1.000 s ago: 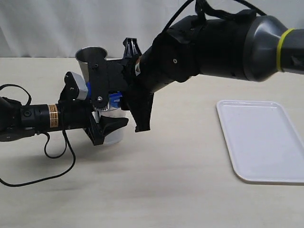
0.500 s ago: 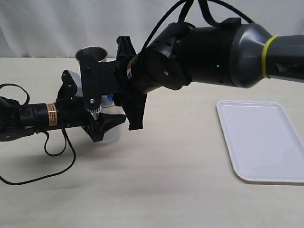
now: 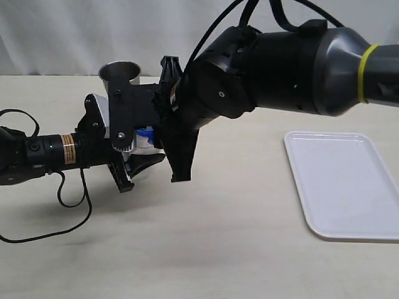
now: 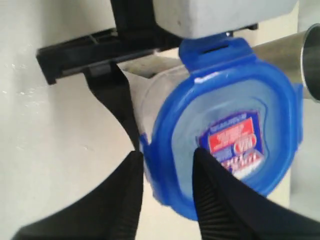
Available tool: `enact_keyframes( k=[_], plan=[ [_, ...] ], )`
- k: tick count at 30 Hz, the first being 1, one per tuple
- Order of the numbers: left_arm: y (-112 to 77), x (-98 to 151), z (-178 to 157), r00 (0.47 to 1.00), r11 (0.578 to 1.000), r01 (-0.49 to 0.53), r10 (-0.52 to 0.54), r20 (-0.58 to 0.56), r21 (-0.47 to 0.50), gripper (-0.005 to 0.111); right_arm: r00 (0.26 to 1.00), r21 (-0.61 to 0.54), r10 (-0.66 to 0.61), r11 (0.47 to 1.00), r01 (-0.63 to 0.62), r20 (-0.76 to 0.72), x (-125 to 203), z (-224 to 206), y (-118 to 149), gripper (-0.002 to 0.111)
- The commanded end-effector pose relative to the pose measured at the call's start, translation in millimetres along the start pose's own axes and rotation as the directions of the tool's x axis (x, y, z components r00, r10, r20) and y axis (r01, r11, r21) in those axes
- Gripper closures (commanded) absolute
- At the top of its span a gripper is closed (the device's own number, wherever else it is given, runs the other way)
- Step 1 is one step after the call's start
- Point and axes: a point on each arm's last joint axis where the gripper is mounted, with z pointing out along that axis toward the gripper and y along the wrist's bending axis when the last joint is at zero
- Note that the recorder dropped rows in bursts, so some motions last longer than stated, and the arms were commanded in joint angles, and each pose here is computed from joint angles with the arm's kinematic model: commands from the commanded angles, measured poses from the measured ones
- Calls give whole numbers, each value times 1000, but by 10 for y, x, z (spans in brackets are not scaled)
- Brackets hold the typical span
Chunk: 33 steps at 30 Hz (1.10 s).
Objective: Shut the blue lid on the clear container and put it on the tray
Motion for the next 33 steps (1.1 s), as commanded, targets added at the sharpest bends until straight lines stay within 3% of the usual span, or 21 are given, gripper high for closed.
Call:
enact_keyframes(
  k=[1, 3, 6, 11, 15, 20, 33],
  plan=[
    [-39, -286, 21, 967, 984, -174, 164, 193, 38, 107, 996, -24, 67, 998, -65, 61, -49, -201, 16, 66],
    [-30, -283, 26, 965, 980, -196, 187, 186, 35, 107, 992, 2, 79, 997, -80, 97, -71, -375, -34, 57],
    [-45, -293, 23, 938, 956, -291, 279, 204, 29, 107, 987, 39, 97, 994, -103, 127, -73, -572, -94, 55],
    [-100, -287, 18, 851, 869, -493, 472, 230, 40, 107, 979, 62, 152, 985, -161, 136, 2, -741, -176, 55],
    [-124, -283, 15, 844, 859, -507, 481, 239, 62, 107, 965, 27, 221, 974, -226, 141, 88, -726, -219, 55],
    [-122, -261, 19, 840, 851, -522, 497, 219, 68, 107, 973, -85, 191, 980, -180, 132, 62, -529, -107, 58],
    [-129, -279, 20, 852, 866, -495, 468, 234, 70, 107, 984, -179, 166, 972, -153, 58, 88, -53, 52, 65]
  ],
)
